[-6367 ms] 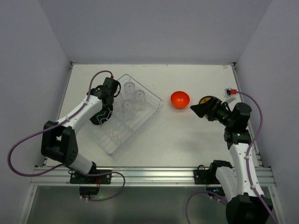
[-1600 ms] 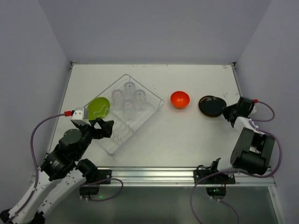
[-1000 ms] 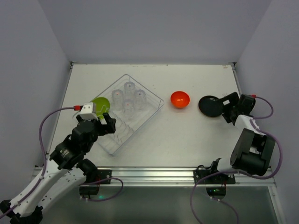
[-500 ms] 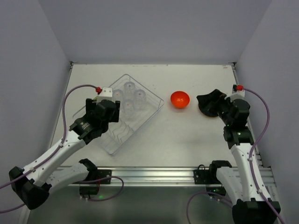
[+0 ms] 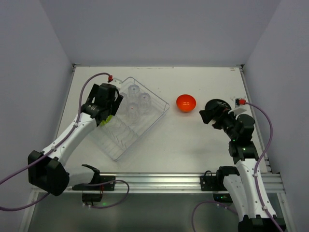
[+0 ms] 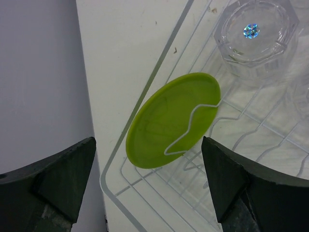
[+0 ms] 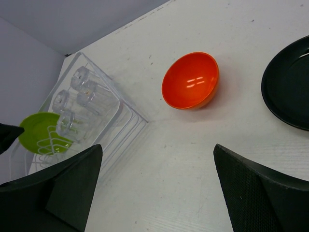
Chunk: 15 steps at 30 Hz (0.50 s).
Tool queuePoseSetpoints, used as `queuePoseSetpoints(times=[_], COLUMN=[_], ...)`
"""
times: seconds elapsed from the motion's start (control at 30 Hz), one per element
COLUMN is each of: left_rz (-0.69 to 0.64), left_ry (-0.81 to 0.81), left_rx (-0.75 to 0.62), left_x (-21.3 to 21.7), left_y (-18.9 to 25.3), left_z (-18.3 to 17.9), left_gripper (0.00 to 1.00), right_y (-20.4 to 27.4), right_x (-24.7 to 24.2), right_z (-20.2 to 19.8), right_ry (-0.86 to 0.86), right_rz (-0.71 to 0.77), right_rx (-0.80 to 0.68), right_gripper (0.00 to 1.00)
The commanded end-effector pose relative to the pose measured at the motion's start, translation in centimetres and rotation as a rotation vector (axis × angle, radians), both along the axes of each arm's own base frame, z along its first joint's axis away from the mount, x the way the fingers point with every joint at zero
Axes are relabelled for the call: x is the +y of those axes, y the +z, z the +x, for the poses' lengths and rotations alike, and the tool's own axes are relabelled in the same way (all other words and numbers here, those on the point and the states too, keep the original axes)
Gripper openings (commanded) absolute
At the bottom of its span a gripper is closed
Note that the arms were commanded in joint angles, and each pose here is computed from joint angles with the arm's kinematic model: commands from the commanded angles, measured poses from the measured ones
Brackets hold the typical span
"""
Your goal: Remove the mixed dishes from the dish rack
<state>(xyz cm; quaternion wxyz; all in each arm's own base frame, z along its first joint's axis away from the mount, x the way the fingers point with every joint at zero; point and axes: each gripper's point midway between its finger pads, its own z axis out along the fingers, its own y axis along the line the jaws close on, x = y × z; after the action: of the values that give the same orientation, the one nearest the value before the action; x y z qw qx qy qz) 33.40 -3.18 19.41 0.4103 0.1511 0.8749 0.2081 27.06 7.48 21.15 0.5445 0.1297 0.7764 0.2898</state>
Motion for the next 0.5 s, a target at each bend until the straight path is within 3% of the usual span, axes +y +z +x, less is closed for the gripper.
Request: queuePoseSetpoints(times=[0.0, 0.07, 0.3, 0.47], left_rz=[0.087, 0.116, 0.194, 0.217], left_ry=[-0.075, -0.054, 0.039, 0.037], left_rx=[0.057, 0.113, 0.140, 0.176], left_x=[0.5, 1.7, 4.5, 4.8], left_y=[-0.5, -1.9, -3.3, -4.1], left_z=[1.8, 2.1, 2.3, 2.4], left_gripper=[0.94, 0.83, 0.78, 0.67], right_y=[1.6, 1.6, 1.8, 2.2], right_x=[0.6, 0.7, 1.0, 1.3], right_z=[-0.1, 0.1, -0.2, -0.4], right_ry=[0.034, 0.031, 0.047, 0.063], right_rz=[0.023, 0.034, 0.047, 0.054], right_rx=[-0.069, -0.075, -0.073, -0.094], right_gripper=[0.99, 0.99, 0.99, 0.99])
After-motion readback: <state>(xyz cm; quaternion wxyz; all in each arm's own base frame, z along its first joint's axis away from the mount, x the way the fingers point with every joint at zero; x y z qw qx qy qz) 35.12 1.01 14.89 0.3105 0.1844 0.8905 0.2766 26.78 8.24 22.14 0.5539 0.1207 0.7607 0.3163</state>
